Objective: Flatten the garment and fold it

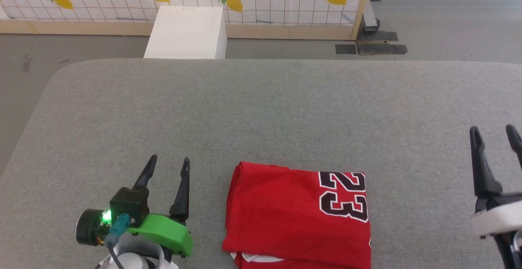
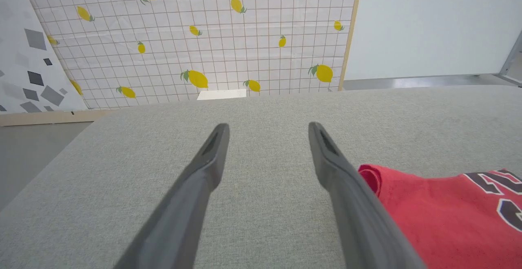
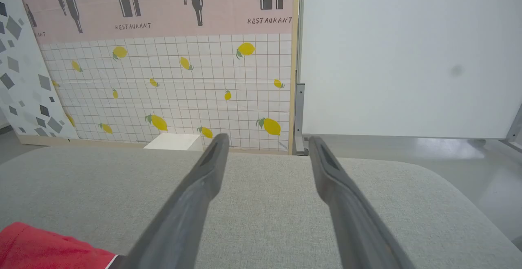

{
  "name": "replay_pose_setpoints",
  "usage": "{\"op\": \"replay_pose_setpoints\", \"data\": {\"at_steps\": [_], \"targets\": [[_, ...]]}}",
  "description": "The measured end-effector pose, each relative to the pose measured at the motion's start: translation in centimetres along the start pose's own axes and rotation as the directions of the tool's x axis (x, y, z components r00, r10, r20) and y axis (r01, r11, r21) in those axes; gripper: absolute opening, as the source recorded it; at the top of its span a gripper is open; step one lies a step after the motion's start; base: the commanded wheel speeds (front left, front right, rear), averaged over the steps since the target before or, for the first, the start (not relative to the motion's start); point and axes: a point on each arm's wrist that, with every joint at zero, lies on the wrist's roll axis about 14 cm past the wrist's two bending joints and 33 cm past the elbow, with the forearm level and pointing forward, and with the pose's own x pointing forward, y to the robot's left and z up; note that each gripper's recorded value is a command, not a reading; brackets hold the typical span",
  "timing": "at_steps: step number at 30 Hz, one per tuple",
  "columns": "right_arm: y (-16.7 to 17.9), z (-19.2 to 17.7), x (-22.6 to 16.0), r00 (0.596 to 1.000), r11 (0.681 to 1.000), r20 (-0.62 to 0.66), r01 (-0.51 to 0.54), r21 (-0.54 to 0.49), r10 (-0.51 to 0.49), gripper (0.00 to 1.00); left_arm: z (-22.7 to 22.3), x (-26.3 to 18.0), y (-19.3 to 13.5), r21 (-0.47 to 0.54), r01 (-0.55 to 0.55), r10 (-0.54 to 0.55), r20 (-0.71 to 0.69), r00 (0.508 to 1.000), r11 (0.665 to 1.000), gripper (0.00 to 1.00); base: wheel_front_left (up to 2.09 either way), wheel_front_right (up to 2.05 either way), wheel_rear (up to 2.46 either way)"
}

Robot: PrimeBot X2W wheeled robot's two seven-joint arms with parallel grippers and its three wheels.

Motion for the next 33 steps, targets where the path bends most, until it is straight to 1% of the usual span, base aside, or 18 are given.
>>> {"op": "replay_pose_setpoints", "data": {"at_steps": [3,6,10,13,14,16,17,19,20,21,22,25,26,28,31,33], "targets": [[-0.1,-1.3,-1.0,0.999,1.0,-0.032,0.029,0.01,-0.029,1.0,-0.5,-0.1,-0.5,-0.004,0.016,-0.016,-0.016,1.0,1.0,1.0,0.0,0.0,0.0],[0.3,-2.3,-1.6,0.997,0.999,-0.07,0.034,0.02,-0.032,1.0,-0.9,-0.2,-0.8,-0.004,0.027,-0.027,-0.026,0.999,1.0,1.0,0.0,0.0,0.0],[1.4,-4.0,-1.7,0.987,1.0,-0.16,-0.009,0.026,0.013,1.0,-1.3,-0.2,-0.9,-0.006,0.03,-0.031,-0.038,0.999,1.0,1.0,0.0,0.0,0.0],[2.8,-6.2,-1.8,0.958,0.995,-0.278,-0.045,0.093,0.069,1.0,-1.6,-0.3,-0.8,-0.006,0.028,-0.028,-0.048,0.998,1.0,1.0,0.0,0.0,0.0],[3.4,-7.0,-1.9,0.94,0.989,-0.327,-0.055,0.135,0.097,1.0,-1.8,-0.3,-0.8,-0.007,0.027,-0.027,-0.053,0.998,1.0,1.0,0.0,0.0,0.0],[4.6,-9.3,-2.6,0.879,0.975,-0.449,-0.072,0.209,0.161,1.0,-2.1,-0.3,-0.6,-0.008,0.022,-0.023,-0.062,0.998,1.0,1.0,0.0,0.0,0.0],[4.8,-10.1,-2.9,0.852,0.967,-0.492,-0.063,0.246,0.18,1.0,-2.2,-0.3,-0.6,-0.009,0.02,-0.021,-0.066,0.998,1.0,1.0,0.0,0.0,0.0],[6.0,-12.2,-3.9,0.76,0.945,-0.601,-0.056,0.321,0.249,1.0,-2.6,-0.2,-0.5,-0.01,0.017,-0.018,-0.078,0.997,1.0,1.0,0.0,0.0,0.0],[6.4,-12.7,-4.2,0.725,0.936,-0.631,-0.052,0.349,0.275,1.0,-2.7,-0.2,-0.4,-0.01,0.015,-0.016,-0.082,0.996,1.0,1.0,0.0,0.0,0.0],[7.0,-13.5,-4.7,0.674,0.923,-0.67,-0.049,0.381,0.312,1.0,-2.9,-0.1,-0.3,-0.01,0.013,-0.014,-0.087,0.996,1.0,1.0,0.0,0.0,0.0],[7.5,-14.1,-5.1,0.626,0.915,-0.7,-0.051,0.401,0.342,1.0,-3.0,0.0,-0.2,-0.009,0.011,-0.012,-0.09,0.996,1.0,1.0,0.0,0.0,0.0],[8.5,-15.5,-5.8,0.502,0.897,-0.765,-0.052,0.438,0.403,1.0,-3.3,0.5,0.0,-0.003,0.007,-0.008,-0.098,0.995,1.0,1.0,0.0,0.0,0.0],[8.8,-15.8,-5.8,0.468,0.893,-0.778,-0.055,0.447,0.419,1.0,-3.5,0.6,0.2,0.0,0.005,-0.005,-0.101,0.995,1.0,1.0,0.0,0.0,0.0],[9.5,-16.4,-5.8,0.415,0.886,-0.795,-0.067,0.458,0.442,1.0,-3.7,0.7,0.4,0.003,-0.002,0.003,-0.109,0.994,1.0,1.0,0.0,0.0,0.0],[10.6,-17.1,-5.4,0.353,0.875,-0.808,-0.076,0.478,0.472,1.0,-4.0,0.8,1.0,0.009,-0.02,0.021,-0.113,0.993,1.0,1.0,0.0,0.0,0.0],[11.6,-17.9,-5.5,0.303,0.865,-0.815,-0.071,0.497,0.494,1.0,-4.2,0.7,1.4,0.012,-0.033,0.035,-0.121,0.992,0.999,1.0,0.0,0.0,0.0]]}}
